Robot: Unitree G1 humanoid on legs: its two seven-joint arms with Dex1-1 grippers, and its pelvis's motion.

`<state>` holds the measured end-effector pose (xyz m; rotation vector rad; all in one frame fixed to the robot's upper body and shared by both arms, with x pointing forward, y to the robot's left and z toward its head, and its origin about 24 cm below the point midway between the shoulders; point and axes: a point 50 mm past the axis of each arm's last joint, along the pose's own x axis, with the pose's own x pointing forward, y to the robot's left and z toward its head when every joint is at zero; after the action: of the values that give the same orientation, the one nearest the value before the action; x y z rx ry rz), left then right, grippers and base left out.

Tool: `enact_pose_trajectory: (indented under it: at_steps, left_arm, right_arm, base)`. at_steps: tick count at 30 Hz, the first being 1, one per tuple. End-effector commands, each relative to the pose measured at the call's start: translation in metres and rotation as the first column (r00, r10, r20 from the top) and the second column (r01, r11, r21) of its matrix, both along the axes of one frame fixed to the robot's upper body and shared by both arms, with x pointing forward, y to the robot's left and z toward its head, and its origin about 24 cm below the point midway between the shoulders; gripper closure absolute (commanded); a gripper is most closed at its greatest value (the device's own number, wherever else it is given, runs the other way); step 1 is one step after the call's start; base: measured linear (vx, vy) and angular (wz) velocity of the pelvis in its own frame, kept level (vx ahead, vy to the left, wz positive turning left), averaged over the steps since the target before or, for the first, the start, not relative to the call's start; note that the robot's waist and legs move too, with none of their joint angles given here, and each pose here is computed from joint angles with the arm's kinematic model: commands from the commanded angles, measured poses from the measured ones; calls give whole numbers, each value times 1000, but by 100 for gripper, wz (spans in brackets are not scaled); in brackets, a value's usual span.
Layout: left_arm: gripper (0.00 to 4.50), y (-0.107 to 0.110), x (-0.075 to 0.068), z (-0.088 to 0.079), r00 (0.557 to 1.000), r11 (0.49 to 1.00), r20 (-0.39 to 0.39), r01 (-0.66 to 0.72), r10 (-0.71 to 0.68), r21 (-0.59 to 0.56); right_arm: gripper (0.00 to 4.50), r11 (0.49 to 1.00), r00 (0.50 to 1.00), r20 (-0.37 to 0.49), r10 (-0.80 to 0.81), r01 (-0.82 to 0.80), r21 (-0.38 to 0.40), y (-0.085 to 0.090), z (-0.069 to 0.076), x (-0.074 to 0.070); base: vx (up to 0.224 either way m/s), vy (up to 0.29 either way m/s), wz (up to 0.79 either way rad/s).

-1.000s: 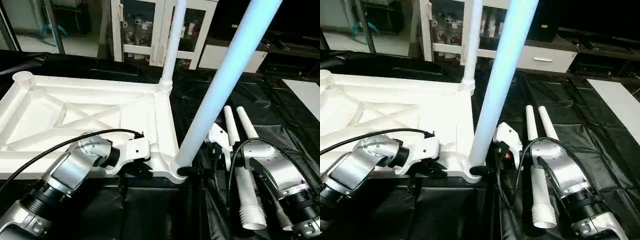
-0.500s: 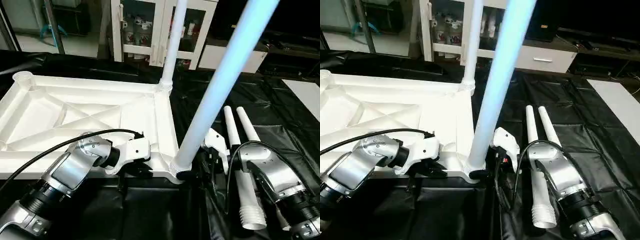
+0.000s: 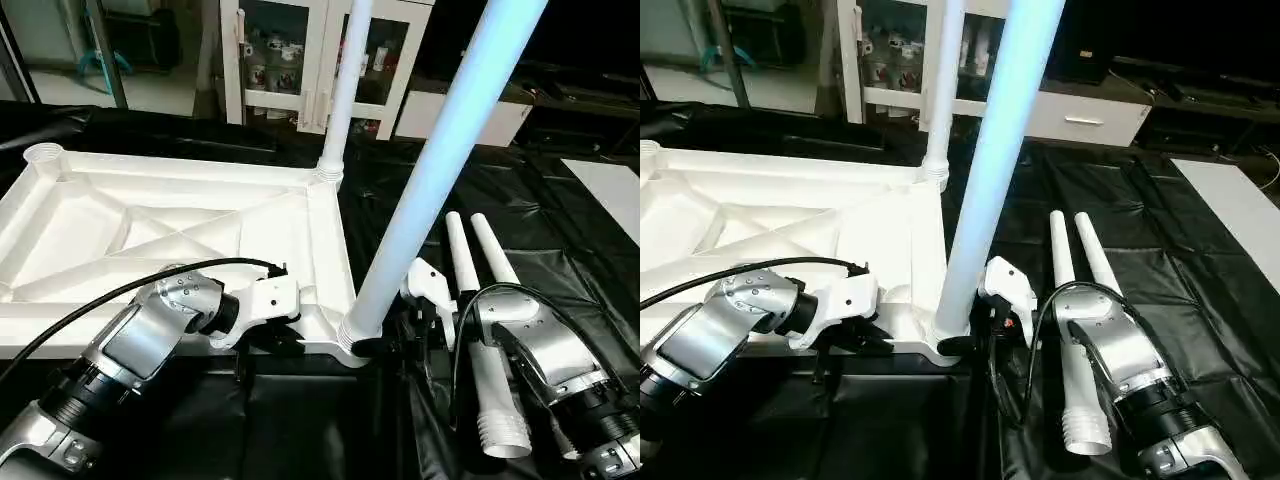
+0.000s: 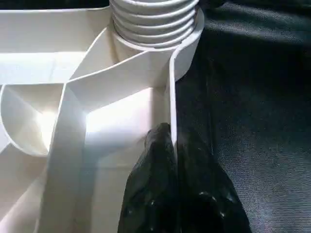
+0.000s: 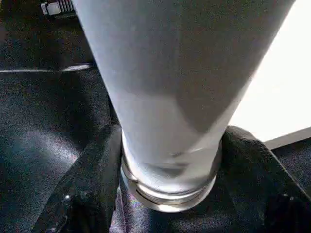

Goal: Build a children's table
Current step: Rotate leg to tighten

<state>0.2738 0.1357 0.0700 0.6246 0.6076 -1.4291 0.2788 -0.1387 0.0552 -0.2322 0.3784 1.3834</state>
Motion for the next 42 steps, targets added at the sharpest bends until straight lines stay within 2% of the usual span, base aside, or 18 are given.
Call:
enact_pose_trajectory:
  at_steps: [1,8,15,16,18,23,24,25,26,27,29,30,31,34,40,42]
  left_arm:
    - [450,-2,-12,-15,994,997,-93,57,-53,44]
    - [450,-1,-12,-16,994,997,-97,54,-50,48]
    - [450,-1,-3,-20,997,997,-53,-60,62,49]
    - [450,-3,3,-21,992,992,-28,-124,125,33]
    - [450,-6,8,-21,984,984,-9,-177,178,16]
    - [450,-19,30,-19,927,930,71,-366,367,-28]
    - [450,-19,30,-18,927,929,72,-368,369,-28]
    - [450,-23,36,-17,907,912,92,-409,411,-37]
    - [450,-24,37,-17,904,909,95,-415,416,-39]
    - [450,-26,40,-17,894,900,105,-433,435,-44]
    - [450,-31,48,-15,862,874,142,-483,486,-56]
    - [450,-31,49,-15,860,872,145,-487,490,-57]
    - [450,-33,51,-15,852,866,161,-496,499,-59]
    - [450,-35,56,-15,836,857,192,-512,514,-64]
    - [450,-33,58,-15,825,848,201,-526,528,-69]
    - [450,-31,57,-16,827,849,198,-524,526,-69]
  right_arm:
    - [182,1000,1000,-1,-10,10,-16,-3,-3,0]
    - [184,1000,1000,-10,-21,21,-6,-1,-4,0]
    - [184,967,967,-20,-253,252,-45,-1,-21,18]
    - [185,942,944,-21,-329,327,-68,0,-29,23]
    - [186,917,918,-31,-394,391,-75,4,-35,26]
    - [186,772,776,-13,-631,626,-108,25,-51,40]
    - [186,770,774,-12,-633,628,-109,25,-51,40]
    - [186,715,722,12,-692,688,-122,33,-55,45]
    - [186,708,715,17,-699,696,-123,34,-56,45]
    - [186,675,681,17,-732,728,-121,40,-57,47]
    - [186,553,557,9,-831,827,-106,54,-59,52]
    - [186,544,548,7,-837,832,-106,54,-59,53]
    - [186,497,498,-13,-867,863,-91,61,-59,54]
    - [186,408,405,-70,-912,912,-44,86,-55,56]
    - [186,378,380,-92,-920,925,40,95,-45,60]
    - [186,398,406,-83,-910,913,93,92,-39,64]
  base:
    - [0,0,0]
    - [0,0,0]
    - [0,0,0]
    - [-64,-10,-6]
    - [-69,-4,-5]
    - [-69,28,-11]
    - [-65,41,-12]
    - [-90,47,-15]
    - [-125,20,-5]
    - [-125,20,-5]
    - [-43,-96,7]
    - [10,-146,5]
    - [66,-112,-36]
    - [20,3,-18]
    - [0,0,0]
    - [0,0,0]
